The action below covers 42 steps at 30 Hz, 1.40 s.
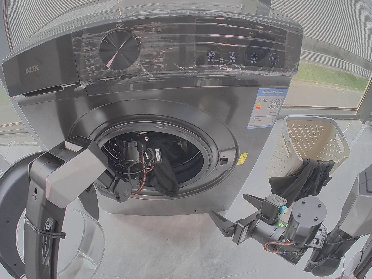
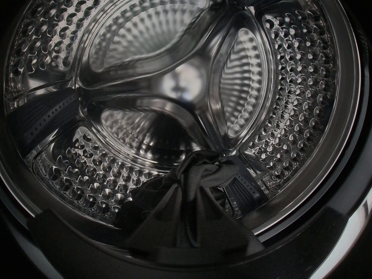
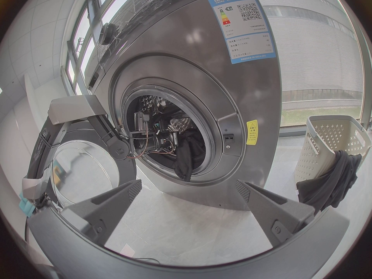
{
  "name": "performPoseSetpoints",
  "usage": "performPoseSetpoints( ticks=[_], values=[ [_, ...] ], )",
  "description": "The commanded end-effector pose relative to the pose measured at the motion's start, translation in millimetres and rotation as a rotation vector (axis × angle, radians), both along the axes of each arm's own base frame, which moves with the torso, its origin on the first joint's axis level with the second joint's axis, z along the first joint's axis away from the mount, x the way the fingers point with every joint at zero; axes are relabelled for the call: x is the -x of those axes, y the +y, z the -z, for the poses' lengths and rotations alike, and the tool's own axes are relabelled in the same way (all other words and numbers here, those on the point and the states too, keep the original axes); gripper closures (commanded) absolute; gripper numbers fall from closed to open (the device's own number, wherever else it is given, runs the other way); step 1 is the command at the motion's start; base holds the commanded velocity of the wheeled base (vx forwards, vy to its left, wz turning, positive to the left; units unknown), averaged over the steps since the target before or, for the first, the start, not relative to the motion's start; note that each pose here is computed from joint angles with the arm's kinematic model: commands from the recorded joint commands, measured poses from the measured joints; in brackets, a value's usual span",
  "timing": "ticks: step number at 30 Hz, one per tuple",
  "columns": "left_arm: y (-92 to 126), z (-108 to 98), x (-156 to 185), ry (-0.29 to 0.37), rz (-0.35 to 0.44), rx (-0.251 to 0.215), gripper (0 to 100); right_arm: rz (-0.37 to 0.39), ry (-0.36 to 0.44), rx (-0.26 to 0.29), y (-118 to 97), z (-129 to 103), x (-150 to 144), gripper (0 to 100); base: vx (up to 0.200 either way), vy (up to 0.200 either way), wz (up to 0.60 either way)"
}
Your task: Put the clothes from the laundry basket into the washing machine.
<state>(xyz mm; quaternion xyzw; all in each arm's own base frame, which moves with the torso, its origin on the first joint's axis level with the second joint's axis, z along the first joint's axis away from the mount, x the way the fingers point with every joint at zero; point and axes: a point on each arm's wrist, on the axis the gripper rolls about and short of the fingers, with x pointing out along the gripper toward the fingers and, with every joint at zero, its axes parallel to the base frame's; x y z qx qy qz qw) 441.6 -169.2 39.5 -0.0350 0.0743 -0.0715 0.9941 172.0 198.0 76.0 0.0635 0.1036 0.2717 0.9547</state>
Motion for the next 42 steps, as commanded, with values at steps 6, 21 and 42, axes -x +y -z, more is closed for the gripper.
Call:
performPoseSetpoints(
  ticks=[6,21,42],
  values=[
    [-19.5,-2.9,22.9,0.038,0.062,-0.011,0,-0.001,-0.001,-0.001,-0.3,-0.7,0.6,0,0.000,0.000,0.00],
    [-31.8,39.6,45.9,0.171,0.130,-0.080,0,0.002,-0.007,-0.008,-1.4,-3.1,0.4,0,0.000,0.000,0.00],
    [-21.3,18.1,17.5,0.051,0.065,-0.014,100,0.006,-0.011,-0.013,-2.3,-4.5,-0.4,0,0.000,0.000,0.00]
  ],
)
